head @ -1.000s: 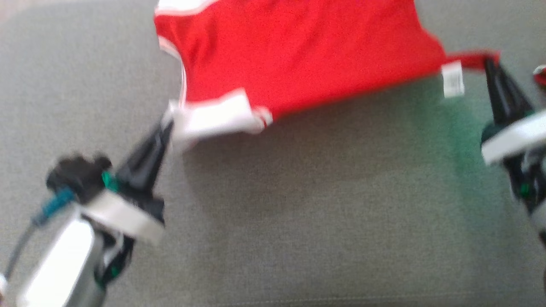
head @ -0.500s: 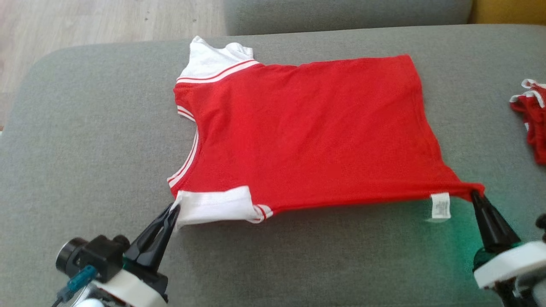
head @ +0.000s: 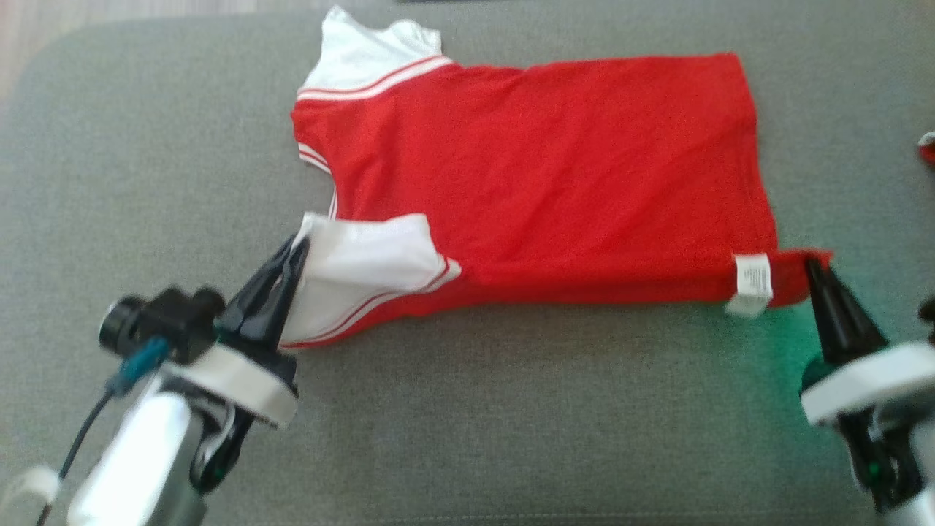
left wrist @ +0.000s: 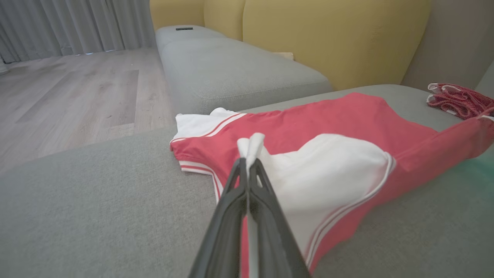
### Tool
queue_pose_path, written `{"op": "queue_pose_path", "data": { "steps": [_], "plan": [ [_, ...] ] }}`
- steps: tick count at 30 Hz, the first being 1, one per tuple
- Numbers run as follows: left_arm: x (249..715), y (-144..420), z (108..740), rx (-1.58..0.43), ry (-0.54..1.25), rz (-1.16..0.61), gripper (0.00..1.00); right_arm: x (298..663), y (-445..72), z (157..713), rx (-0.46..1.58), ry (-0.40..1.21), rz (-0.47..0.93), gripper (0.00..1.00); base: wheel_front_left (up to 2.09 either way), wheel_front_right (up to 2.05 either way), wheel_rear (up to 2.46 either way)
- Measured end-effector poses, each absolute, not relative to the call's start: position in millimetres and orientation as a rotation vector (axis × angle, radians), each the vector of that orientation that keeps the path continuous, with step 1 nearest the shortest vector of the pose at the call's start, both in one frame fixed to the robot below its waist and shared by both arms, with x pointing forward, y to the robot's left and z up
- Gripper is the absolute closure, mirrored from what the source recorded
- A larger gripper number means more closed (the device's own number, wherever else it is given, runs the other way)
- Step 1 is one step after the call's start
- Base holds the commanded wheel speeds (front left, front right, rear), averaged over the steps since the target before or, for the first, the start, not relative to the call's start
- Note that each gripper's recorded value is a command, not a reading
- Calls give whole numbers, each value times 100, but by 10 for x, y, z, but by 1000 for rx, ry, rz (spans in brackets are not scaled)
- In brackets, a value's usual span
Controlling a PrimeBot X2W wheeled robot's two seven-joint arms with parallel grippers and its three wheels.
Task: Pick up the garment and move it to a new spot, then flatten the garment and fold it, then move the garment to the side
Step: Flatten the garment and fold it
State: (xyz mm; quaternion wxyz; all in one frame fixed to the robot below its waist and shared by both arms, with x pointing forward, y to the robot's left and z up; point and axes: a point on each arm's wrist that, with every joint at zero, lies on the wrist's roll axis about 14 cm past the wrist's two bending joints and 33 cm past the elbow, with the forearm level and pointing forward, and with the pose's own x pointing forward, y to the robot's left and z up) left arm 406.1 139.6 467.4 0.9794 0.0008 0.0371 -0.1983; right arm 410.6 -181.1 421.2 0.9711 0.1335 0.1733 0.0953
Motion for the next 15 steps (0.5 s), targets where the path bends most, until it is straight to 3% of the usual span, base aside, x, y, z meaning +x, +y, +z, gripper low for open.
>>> {"op": "queue_pose_path", "data": {
  "steps": [6,15],
  "plan": [
    [4390,1391,4547,53,103,-418,100,4444,-1725,4138,207,373,224,100,0,0,0],
    [4650,1320,4479,104,108,-453,100,4673,-1730,3989,164,398,227,100,0,0,0]
  ]
}}
